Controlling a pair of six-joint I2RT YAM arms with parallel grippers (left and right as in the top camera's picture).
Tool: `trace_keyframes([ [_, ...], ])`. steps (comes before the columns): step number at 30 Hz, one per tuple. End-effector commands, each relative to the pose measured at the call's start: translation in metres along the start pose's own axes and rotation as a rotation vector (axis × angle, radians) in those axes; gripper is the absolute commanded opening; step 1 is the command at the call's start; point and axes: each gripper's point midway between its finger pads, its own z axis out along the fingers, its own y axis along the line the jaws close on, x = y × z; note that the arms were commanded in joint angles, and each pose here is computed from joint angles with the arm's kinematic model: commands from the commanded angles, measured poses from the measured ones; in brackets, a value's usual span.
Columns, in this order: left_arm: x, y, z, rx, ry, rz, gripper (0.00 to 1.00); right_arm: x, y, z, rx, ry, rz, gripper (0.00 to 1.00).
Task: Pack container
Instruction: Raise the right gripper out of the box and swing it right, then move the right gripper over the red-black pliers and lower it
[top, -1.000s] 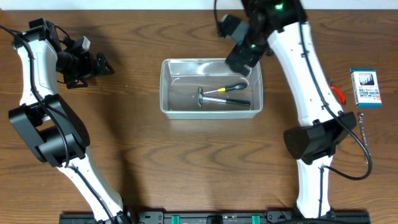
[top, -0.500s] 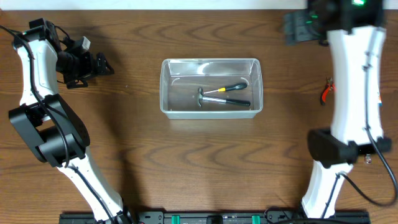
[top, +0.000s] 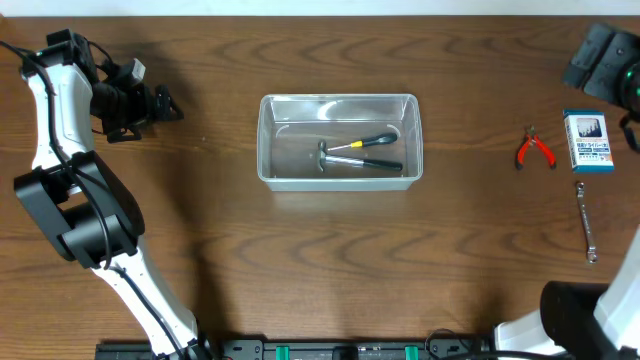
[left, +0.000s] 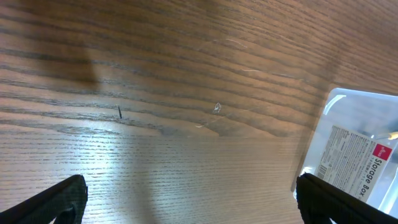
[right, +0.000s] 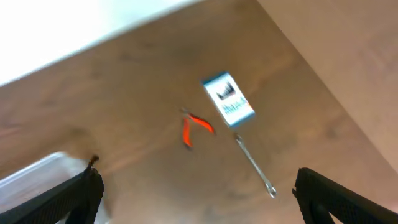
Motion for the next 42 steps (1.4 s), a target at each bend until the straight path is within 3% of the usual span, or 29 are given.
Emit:
trace_keyframes([
  [1, -0.006, -0.005, -0.017, -0.012, -0.043, 0.019, 0.98, 0.011, -0.008, 0.047, 0.106, 0.098, 0.050, 0.99],
  [11, -0.006, -0.005, -0.017, -0.012, -0.043, 0.019, 0.98, 0.040, 0.014, 0.103, 0.053, 0.221, 0.002, 0.99],
  [16, -0.006, -0.005, -0.017, -0.012, -0.043, 0.019, 0.98, 0.049, 0.036, 0.121, -0.159, 0.297, -0.103, 0.99],
  [22, -0.006, -0.005, -0.017, -0.012, -0.043, 0.019, 0.98, 0.045, 0.001, 0.137, -0.118, 0.325, -0.013, 0.99],
  [26, -0.006, -0.005, -0.017, -0.012, -0.042, 0.019, 0.98, 0.049, 0.004, 0.141, -0.203, 0.359, -0.022, 0.95],
  [42, -0.006, -0.005, -0.017, -0.012, -0.043, 0.019, 0.98, 0.118, 0.017, 0.223, -0.190, 0.576, -0.065, 0.87],
])
